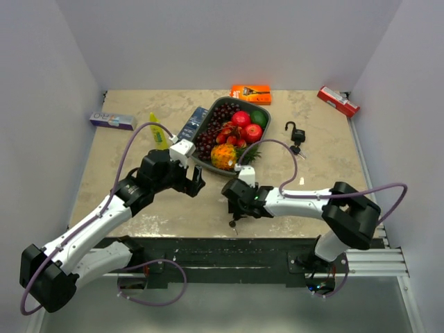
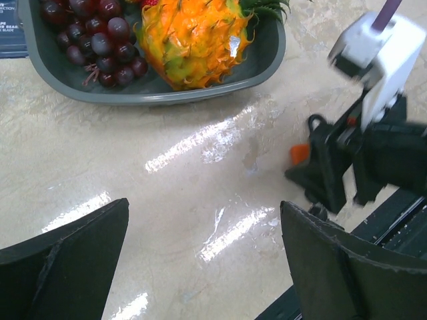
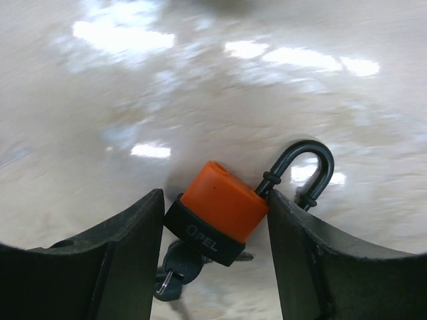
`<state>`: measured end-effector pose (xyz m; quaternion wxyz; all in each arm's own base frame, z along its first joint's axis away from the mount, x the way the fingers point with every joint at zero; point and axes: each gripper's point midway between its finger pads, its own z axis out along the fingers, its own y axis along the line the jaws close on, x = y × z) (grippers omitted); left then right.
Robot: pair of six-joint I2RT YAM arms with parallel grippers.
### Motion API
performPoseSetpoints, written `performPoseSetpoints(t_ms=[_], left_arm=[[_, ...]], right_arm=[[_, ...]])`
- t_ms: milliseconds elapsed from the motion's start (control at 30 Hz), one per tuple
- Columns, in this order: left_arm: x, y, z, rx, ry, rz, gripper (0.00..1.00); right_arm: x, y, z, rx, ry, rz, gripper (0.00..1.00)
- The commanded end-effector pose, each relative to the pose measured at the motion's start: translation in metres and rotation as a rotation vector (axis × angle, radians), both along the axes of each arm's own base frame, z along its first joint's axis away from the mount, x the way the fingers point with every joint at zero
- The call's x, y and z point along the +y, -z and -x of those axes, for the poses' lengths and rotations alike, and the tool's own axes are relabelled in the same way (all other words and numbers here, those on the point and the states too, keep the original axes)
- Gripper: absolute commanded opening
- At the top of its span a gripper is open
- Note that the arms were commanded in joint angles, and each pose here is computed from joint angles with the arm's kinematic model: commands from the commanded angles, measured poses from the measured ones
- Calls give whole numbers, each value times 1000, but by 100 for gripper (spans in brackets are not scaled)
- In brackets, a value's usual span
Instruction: Unlock with the key
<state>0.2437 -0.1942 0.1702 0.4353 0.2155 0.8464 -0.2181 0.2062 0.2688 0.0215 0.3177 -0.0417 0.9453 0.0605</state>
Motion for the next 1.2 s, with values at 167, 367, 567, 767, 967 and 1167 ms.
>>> performPoseSetpoints(t_ms=[167, 367, 567, 767, 967, 1167], left_arm=[[1, -1, 1, -18, 11, 0, 99], [1, 0, 1, -16, 15, -3, 99], [0, 1, 1, -16, 22, -3, 99], [-1, 4, 1, -9, 29, -8, 99], [-1, 8, 1, -2, 28, -17, 99], [-1, 11, -1, 5, 27, -25, 99]], right_arm=[[-77, -13, -45, -19, 98, -18, 45], [-104, -20, -84, -35, 124, 9, 45], [-108, -22, -131, -47, 55, -17, 45], [-100, -27, -174, -87, -11, 52, 46], [-106, -23, -201, -86, -71, 120, 46], [-128, -23, -214, -102, -114, 150, 47]])
